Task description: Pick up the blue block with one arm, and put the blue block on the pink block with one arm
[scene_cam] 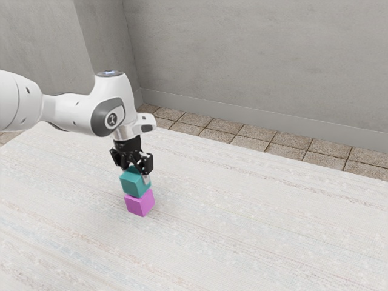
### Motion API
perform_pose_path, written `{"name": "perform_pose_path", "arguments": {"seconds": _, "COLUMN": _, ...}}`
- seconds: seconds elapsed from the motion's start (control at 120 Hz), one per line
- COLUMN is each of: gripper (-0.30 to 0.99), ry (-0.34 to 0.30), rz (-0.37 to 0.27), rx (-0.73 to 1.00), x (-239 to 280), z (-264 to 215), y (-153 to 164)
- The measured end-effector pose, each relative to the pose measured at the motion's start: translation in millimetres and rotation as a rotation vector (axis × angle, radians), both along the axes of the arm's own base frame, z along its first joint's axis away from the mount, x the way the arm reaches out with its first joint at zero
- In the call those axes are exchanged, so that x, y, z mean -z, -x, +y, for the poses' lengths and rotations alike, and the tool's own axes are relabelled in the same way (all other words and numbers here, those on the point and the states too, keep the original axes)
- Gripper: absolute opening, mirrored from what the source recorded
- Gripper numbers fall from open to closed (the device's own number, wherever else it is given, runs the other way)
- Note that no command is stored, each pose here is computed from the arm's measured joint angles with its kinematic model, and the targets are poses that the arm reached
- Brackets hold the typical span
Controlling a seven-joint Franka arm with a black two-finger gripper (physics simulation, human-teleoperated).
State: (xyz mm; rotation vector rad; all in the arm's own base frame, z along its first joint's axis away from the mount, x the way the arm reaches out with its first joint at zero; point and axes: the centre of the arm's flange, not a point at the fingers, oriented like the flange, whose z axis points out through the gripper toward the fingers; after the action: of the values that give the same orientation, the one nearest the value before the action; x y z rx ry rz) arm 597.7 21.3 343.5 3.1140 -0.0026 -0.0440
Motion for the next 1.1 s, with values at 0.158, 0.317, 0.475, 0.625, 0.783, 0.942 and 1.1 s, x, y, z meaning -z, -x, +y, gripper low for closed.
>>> {"name": "perform_pose_path", "arguments": {"seconds": 0.158, "gripper": 0.33, "ry": -0.003, "rz": 0.010, "rx": -0.051, "x": 2, "z": 0, "y": 2}}
{"name": "perform_pose_path", "arguments": {"seconds": 0.317, "gripper": 0.34, "ry": -0.004, "rz": 0.014, "rx": -0.090, "x": 3, "z": 0, "y": 2}}
{"name": "perform_pose_path", "arguments": {"seconds": 0.475, "gripper": 0.51, "ry": -0.014, "rz": 0.013, "rx": -0.102, "x": 1, "z": -1, "y": 2}}
{"name": "perform_pose_path", "arguments": {"seconds": 0.625, "gripper": 0.60, "ry": -0.018, "rz": 0.014, "rx": -0.113, "x": 1, "z": -2, "y": 2}}
{"name": "perform_pose_path", "arguments": {"seconds": 0.783, "gripper": 0.65, "ry": -0.022, "rz": 0.014, "rx": -0.122, "x": 1, "z": -2, "y": 2}}
{"name": "perform_pose_path", "arguments": {"seconds": 0.942, "gripper": 0.67, "ry": -0.022, "rz": -0.015, "rx": -0.124, "x": -17, "z": -6, "y": 0}}
{"name": "perform_pose_path", "arguments": {"seconds": 1.1, "gripper": 0.68, "ry": -0.015, "rz": -0.165, "rx": -0.117, "x": -154, "z": -19, "y": 19}}
